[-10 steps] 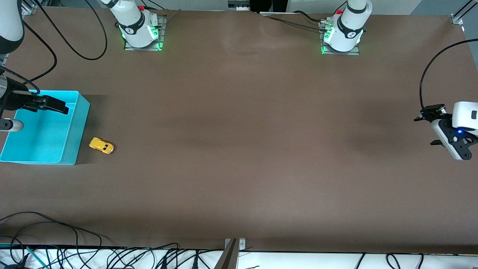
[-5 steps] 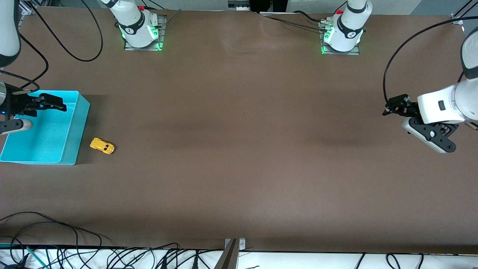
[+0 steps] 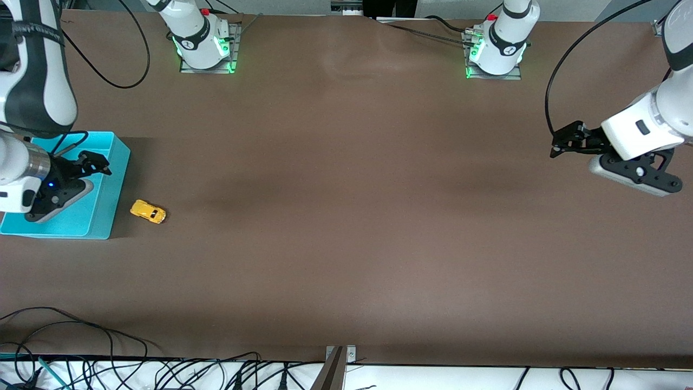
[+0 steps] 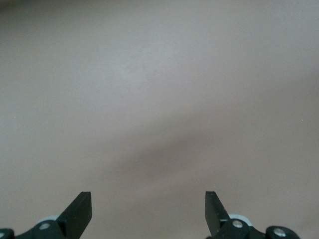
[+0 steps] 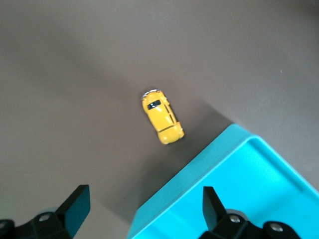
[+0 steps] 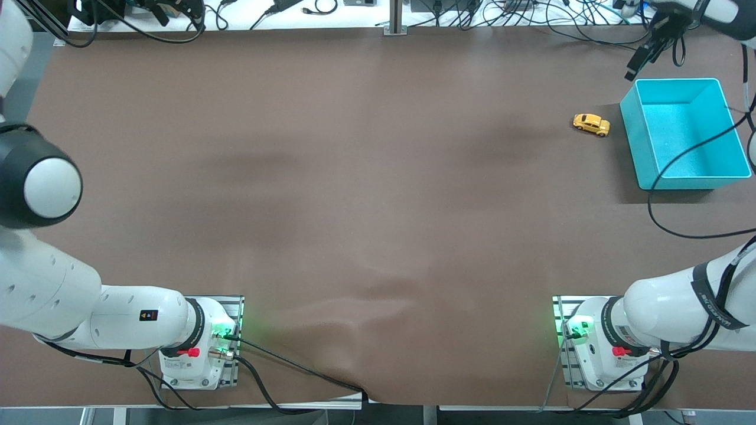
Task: Wind up and store yellow beetle car
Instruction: 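Reach the right gripper to the car while the left gripper withdraws, then close the right gripper on the yellow car beside the bin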
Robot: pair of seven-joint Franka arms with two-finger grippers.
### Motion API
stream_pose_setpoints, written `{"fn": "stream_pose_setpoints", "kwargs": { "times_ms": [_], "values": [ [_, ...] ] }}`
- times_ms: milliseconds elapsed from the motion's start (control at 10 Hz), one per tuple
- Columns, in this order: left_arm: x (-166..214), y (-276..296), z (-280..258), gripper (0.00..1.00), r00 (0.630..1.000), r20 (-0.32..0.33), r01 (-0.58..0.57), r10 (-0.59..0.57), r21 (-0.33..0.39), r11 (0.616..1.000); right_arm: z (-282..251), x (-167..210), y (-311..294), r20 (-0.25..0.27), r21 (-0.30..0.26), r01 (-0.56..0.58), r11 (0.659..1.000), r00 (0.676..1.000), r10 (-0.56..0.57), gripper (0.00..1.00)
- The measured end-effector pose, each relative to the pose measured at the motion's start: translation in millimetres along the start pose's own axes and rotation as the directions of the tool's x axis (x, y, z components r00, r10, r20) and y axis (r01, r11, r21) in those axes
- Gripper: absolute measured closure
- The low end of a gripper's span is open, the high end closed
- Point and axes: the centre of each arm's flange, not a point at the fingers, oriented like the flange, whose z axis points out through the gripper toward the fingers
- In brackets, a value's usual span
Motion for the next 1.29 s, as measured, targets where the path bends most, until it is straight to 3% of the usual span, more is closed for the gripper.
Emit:
{"fn": "stream_pose_setpoints", "kwargs": {
  "times_ms": [299,697,896,1294],
  "values": [
    [-26,16,-5,0.00,0.995,-0.014,0.094,-0.094,0.011,0.996,63,-16,17,-0.019,-0.018,0.195,0.981,0.981,-0.195,0.00],
    [-27,21,-3,0.00,0.995,-0.012,0.096,-0.096,0.014,0.995,145,-2,34,-0.135,-0.026,0.368,0.929,0.920,-0.369,0.00],
    [-27,20,-3,0.00,0.995,-0.011,0.101,-0.101,0.014,0.995,166,3,34,-0.185,-0.026,0.416,0.909,0.892,-0.413,0.00],
    [-27,19,-3,0.00,0.995,-0.008,0.095,-0.095,0.055,0.994,179,7,29,-0.193,-0.078,0.420,0.904,0.883,-0.427,0.00]
  ]
}}
